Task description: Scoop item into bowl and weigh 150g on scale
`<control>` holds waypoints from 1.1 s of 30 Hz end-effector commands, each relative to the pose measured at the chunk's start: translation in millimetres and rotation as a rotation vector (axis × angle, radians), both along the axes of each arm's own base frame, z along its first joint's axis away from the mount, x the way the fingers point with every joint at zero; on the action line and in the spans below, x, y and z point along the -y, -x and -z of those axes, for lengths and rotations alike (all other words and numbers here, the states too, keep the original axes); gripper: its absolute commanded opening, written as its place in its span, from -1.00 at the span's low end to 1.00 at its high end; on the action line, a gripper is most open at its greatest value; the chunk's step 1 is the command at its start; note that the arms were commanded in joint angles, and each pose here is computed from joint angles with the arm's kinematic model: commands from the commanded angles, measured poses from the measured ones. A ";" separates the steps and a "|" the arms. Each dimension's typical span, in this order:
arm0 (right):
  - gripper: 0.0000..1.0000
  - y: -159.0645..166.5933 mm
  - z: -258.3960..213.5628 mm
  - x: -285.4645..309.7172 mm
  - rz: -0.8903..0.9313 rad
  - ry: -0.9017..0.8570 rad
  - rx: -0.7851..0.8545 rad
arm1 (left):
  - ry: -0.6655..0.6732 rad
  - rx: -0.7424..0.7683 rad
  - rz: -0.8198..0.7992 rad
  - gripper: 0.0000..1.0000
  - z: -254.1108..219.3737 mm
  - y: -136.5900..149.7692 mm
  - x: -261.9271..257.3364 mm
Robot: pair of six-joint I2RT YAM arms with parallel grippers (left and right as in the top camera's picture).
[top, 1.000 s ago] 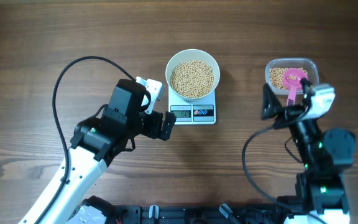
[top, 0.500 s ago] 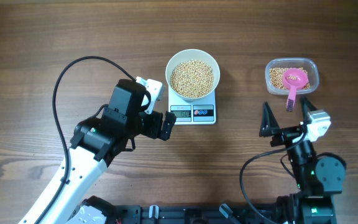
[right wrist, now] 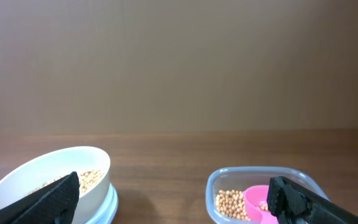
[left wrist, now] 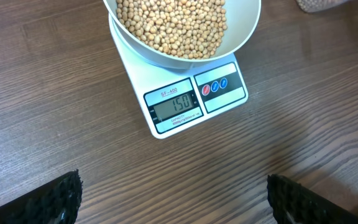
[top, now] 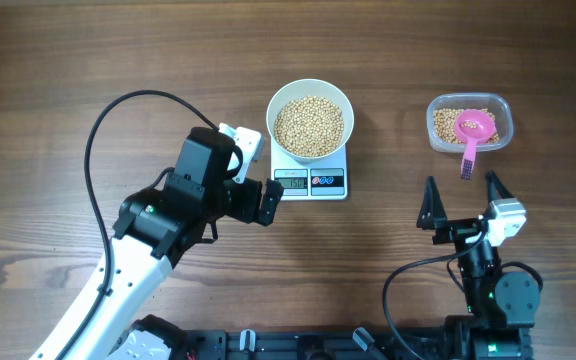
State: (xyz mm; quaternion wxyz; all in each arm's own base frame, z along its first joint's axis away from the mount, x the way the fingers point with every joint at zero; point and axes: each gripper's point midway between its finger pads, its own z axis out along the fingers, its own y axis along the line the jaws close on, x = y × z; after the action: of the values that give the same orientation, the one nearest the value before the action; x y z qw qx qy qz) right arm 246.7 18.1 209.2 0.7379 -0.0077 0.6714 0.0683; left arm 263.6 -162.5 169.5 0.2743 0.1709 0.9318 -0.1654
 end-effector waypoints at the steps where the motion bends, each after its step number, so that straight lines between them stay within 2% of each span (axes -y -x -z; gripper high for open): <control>1: 0.99 0.9 6.2 5.7 0.036 0.004 0.016 | -0.001 0.008 0.024 1.00 -1.1 -0.1 2.7; 7: 0.99 1.0 13.7 10.3 0.062 0.003 -0.014 | -0.001 0.008 0.024 1.00 -1.1 -0.1 2.7; 11: 1.00 0.1 34.3 10.0 0.058 -0.037 -0.101 | -0.001 0.008 0.024 1.00 -1.1 -0.1 2.7; 17: 0.99 0.1 33.9 10.2 0.063 0.048 -0.094 | -0.001 0.007 0.024 1.00 -1.1 0.0 2.6; 33: 0.99 0.2 33.7 8.3 0.052 0.033 -0.094 | -0.001 0.008 0.024 1.00 -1.1 -0.1 2.7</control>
State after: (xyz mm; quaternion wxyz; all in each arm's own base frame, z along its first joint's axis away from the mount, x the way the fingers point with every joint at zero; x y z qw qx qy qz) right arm 247.3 10.4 172.0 0.7010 0.0026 0.7119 0.0436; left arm 263.6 -162.5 169.5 0.2743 0.1709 0.9318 -0.1654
